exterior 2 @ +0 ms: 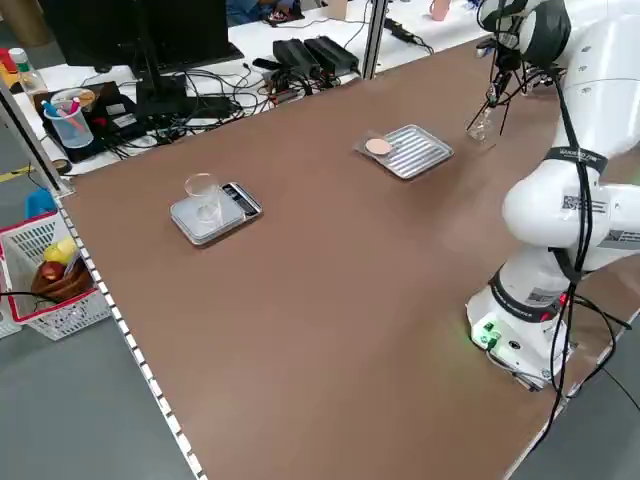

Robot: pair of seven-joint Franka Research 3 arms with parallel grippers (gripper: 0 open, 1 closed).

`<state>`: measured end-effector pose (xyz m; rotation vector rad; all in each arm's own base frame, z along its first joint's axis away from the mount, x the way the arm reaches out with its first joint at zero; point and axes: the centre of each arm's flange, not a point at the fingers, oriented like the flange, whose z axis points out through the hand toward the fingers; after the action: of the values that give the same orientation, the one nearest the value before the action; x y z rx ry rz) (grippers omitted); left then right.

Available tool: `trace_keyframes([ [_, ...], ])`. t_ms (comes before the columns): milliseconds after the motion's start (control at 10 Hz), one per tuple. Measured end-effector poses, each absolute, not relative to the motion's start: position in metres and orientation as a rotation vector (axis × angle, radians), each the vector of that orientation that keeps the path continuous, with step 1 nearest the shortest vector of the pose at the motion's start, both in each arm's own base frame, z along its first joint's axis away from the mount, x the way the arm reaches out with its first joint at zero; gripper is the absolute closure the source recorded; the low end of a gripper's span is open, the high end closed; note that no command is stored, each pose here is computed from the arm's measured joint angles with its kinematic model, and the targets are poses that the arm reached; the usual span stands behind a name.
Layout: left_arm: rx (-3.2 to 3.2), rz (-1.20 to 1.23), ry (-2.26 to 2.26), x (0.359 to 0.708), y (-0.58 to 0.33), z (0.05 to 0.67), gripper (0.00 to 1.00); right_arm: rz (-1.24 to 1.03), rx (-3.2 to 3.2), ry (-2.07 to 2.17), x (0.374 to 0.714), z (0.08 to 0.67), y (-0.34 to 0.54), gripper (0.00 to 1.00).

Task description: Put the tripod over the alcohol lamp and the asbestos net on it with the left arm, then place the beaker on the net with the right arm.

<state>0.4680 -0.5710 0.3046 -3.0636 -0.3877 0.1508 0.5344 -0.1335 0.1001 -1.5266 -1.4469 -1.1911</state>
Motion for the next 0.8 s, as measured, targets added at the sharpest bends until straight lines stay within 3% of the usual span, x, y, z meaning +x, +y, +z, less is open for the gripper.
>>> trace_keyframes([
  [800,-3.027,0.184,-0.456,0.479,-0.557,0.297,0.92,-1.189,-1.531,-1.448,0.535,0.103,-0.135,0.41],
])
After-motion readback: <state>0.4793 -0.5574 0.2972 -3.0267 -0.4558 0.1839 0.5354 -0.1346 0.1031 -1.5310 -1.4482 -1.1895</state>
